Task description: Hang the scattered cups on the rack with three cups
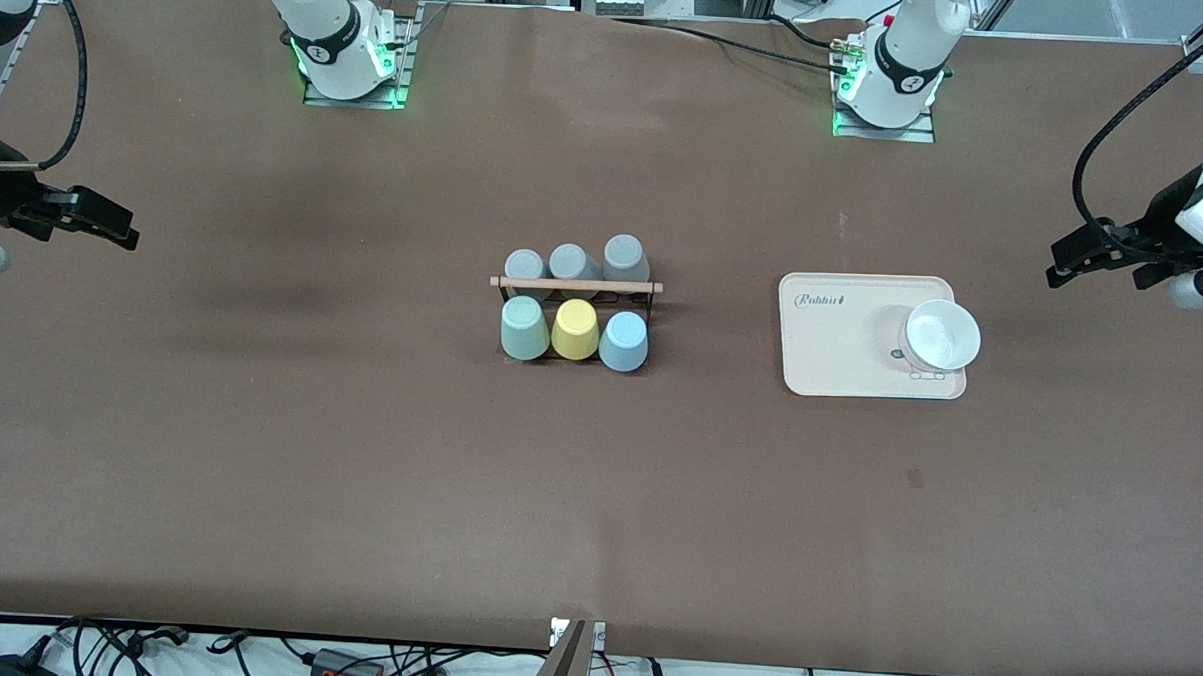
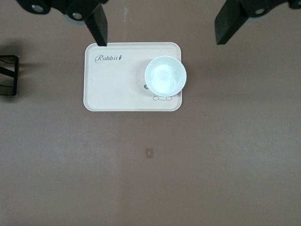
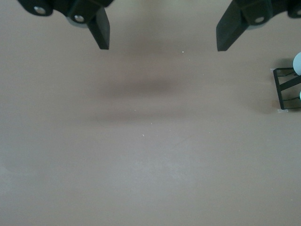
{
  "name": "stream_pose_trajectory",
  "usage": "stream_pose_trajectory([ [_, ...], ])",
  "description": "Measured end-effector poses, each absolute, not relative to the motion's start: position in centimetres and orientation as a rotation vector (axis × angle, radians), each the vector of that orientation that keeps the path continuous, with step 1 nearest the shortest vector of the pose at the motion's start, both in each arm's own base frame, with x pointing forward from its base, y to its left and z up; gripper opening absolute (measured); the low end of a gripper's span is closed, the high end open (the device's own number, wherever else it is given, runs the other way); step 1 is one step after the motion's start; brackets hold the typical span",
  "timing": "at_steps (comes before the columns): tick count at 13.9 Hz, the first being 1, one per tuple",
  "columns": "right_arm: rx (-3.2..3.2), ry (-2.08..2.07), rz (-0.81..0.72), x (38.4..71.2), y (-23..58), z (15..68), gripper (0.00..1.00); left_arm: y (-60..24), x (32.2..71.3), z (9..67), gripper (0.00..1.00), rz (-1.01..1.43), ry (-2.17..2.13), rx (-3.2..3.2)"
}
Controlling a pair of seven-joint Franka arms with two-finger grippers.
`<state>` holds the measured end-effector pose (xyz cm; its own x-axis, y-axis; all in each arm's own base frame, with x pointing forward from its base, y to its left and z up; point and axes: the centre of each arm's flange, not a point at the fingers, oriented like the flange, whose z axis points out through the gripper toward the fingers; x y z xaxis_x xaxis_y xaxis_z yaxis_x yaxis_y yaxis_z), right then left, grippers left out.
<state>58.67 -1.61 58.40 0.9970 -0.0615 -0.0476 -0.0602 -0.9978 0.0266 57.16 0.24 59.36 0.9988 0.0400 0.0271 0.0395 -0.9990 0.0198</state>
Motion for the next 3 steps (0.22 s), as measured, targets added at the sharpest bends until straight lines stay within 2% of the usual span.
stream_pose_trajectory([
  [3, 3.114, -0.098, -0.076, 58.67, -1.70, 58.40, 1.00, 0.23, 57.02, 59.45, 1.00, 0.044, 0.062, 3.121],
])
